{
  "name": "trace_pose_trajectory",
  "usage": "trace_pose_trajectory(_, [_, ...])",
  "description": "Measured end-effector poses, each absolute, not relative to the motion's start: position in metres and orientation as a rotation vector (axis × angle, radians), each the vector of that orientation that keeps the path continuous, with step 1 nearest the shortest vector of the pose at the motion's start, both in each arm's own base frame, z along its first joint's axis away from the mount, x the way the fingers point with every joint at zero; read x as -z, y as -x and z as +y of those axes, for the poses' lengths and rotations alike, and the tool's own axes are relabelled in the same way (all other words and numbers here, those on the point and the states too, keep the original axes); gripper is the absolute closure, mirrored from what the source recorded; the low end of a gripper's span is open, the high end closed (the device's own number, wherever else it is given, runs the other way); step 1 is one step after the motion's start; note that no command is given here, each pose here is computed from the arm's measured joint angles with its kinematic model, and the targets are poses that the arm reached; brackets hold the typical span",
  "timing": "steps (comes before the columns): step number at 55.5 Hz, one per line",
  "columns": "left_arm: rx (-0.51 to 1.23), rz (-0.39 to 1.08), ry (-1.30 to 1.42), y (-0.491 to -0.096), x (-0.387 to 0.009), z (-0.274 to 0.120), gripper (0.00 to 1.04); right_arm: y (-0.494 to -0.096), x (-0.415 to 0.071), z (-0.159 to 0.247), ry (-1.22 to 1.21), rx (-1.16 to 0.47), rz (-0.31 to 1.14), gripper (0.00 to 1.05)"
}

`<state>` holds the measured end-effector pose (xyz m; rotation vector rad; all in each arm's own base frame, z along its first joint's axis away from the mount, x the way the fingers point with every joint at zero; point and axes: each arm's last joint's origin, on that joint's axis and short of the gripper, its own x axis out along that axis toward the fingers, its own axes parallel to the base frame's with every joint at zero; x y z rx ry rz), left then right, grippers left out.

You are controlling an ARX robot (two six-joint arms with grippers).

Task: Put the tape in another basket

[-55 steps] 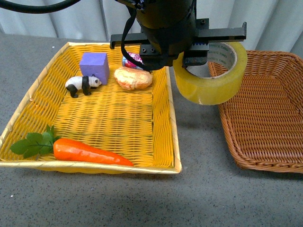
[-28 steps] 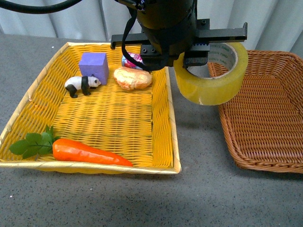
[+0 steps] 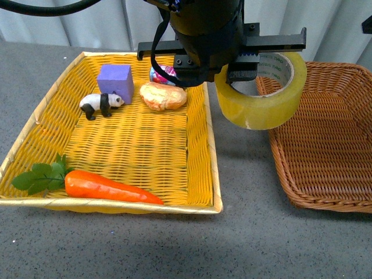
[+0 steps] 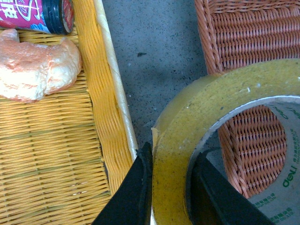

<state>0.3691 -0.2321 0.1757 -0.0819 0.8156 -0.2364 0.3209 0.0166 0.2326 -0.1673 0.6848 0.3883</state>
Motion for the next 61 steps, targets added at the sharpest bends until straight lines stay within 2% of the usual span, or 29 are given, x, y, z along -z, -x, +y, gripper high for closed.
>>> trace_pose_trajectory(15, [0.236, 0.815, 0.082, -0.369, -0.176, -0.232, 0.88, -0.371, -0.235, 0.033, 0.211, -0.522, 0.784, 0.09])
trace_pose_trajectory(34, [0.235, 0.815, 0.08, -0.369, -0.176, -0.232, 0.88, -0.403, -0.209, 0.071, 0.315, -0.66, 0.887, 0.09])
trace_pose_trajectory(44, [0.217, 0.809, 0.075, -0.37, -0.176, -0.23, 0.88, -0.416, -0.206, 0.076, 0.341, -0.678, 0.9, 0.09])
trace_pose_trajectory(61, [0.205, 0.807, 0.08, -0.372, -0.176, -0.227, 0.88, -0.433, -0.2, 0.077, 0.159, -0.703, 0.977, 0.09])
